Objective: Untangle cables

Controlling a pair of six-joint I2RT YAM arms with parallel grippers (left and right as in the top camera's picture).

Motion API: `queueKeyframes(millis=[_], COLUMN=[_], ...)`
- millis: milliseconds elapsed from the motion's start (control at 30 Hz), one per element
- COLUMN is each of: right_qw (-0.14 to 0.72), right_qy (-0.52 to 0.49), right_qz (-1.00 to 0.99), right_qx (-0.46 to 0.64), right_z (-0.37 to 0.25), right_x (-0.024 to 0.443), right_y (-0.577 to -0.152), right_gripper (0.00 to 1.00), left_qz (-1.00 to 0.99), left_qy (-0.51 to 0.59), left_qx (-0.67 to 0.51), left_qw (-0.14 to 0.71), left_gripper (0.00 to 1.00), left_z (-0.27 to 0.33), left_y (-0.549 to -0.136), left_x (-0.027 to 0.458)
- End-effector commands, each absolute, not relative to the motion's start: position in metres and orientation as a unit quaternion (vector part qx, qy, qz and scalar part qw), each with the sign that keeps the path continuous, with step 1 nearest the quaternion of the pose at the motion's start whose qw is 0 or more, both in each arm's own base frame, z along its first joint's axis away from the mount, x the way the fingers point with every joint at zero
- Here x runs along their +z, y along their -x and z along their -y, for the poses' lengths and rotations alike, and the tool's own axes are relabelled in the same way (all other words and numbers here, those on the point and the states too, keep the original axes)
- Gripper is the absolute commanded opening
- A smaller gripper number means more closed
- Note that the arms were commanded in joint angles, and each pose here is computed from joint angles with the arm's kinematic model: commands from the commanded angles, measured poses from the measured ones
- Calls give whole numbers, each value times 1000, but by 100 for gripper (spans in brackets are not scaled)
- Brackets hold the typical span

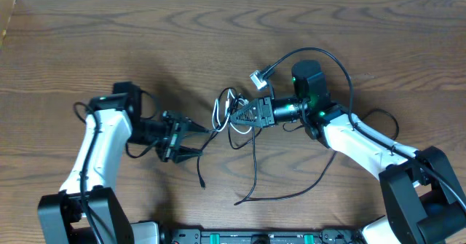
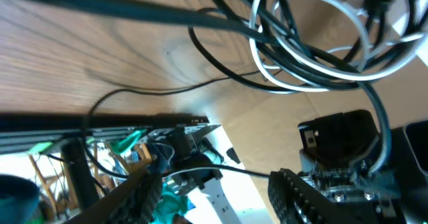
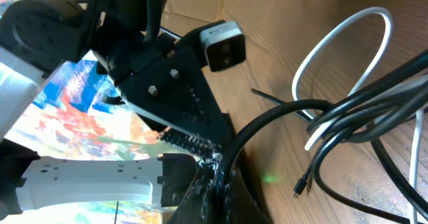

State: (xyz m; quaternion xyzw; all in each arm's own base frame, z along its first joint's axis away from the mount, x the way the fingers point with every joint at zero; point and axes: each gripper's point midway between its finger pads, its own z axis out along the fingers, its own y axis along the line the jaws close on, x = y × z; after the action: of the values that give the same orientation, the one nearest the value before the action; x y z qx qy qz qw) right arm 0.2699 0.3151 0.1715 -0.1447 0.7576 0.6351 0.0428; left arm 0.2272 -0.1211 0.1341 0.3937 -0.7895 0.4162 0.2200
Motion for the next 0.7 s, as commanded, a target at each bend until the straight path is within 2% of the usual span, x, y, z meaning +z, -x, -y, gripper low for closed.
queueKeyframes(millis=[0,367,667], right_qw=[24,18,19], right_qy=[164,184,198], right_qz=[-746,-737,-730], right_qx=[645,650,654], right_z=[-322,-324,-324], right_x=[176,179,181], right_y=[-257,-249,-246], right_gripper=[1,1,1], left_qz=[766,777,773], left_qy=[-454,-503,-528], left_qx=[384,338,318], left_qw=[245,169,148], left_gripper=[58,59,59], left_z=[132,140,132], left_y=[-234,-271,-278], left_x=[130,109,102])
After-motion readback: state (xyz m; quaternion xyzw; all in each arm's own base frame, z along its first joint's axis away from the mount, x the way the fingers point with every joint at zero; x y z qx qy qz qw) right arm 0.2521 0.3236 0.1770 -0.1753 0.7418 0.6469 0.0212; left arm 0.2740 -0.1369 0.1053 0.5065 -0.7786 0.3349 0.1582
